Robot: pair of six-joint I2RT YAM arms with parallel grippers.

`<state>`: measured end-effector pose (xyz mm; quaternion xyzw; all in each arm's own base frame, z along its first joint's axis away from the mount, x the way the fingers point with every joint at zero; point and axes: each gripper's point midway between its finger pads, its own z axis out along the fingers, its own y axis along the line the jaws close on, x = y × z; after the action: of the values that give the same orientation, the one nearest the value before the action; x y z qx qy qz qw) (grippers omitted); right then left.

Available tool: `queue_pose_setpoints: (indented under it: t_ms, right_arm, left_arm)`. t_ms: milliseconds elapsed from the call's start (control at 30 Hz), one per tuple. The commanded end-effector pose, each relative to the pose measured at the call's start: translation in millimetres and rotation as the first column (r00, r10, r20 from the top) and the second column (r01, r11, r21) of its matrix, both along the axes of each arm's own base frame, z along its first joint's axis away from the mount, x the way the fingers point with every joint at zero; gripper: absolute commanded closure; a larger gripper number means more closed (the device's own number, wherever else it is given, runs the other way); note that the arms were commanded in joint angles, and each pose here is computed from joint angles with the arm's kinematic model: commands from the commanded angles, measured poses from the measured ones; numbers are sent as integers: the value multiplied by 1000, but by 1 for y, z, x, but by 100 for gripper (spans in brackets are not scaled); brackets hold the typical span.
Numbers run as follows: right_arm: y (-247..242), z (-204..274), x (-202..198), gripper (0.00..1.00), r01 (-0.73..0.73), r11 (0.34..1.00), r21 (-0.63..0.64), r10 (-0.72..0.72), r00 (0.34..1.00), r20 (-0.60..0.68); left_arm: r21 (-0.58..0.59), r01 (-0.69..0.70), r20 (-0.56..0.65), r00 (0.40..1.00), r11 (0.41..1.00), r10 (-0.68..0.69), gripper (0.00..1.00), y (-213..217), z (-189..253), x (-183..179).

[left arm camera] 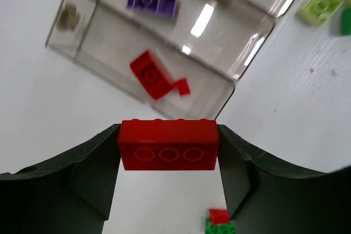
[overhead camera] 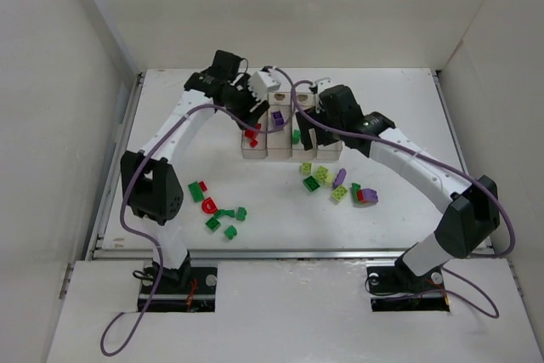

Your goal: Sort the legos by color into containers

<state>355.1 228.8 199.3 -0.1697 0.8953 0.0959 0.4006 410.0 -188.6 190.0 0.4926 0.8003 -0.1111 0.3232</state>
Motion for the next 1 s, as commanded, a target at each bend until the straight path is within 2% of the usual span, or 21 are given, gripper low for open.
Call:
queue_pose_setpoints:
  t_ms: [0,200,567,633,767,800,833,933,967]
  right_arm:
    - [-18,26,19,5,96,993,64,-100,992,79]
    - [-50,33,31,5,200,976,82,-207,975,85]
    - [-49,28,31,5,175,981,82,-182,980,81]
    - [-49,23,32,5,171,983,68,-176,982,74]
    - [-48,32,35,5,164,984,74,-170,981,94]
    - [-48,32,35,5,164,984,74,-170,981,94]
    - [-46,32,35,5,157,985,78,-164,982,91]
    - [-46,32,35,5,157,985,78,-164,982,91]
    - [-47,30,33,5,157,985,73,-163,983,84]
  left_arm:
    - [-34,112,-35,993,993,-113,85,-44,-16,3]
    - [-28,140,-53,989,990,-141,81,-54,-49,19]
    - [-2,209,-75,975,978,-208,81,-43,-74,12]
    - [3,199,-96,976,980,-197,77,-36,-79,10]
    - [28,187,-106,977,982,-183,62,-27,-84,10]
    - [36,183,-104,978,982,-178,56,-25,-84,11]
    - [36,183,-104,978,982,-178,35,-25,-84,11]
    - [18,180,-92,980,984,-177,21,-27,-75,10]
    - [15,179,-74,981,984,-178,4,-28,-67,12]
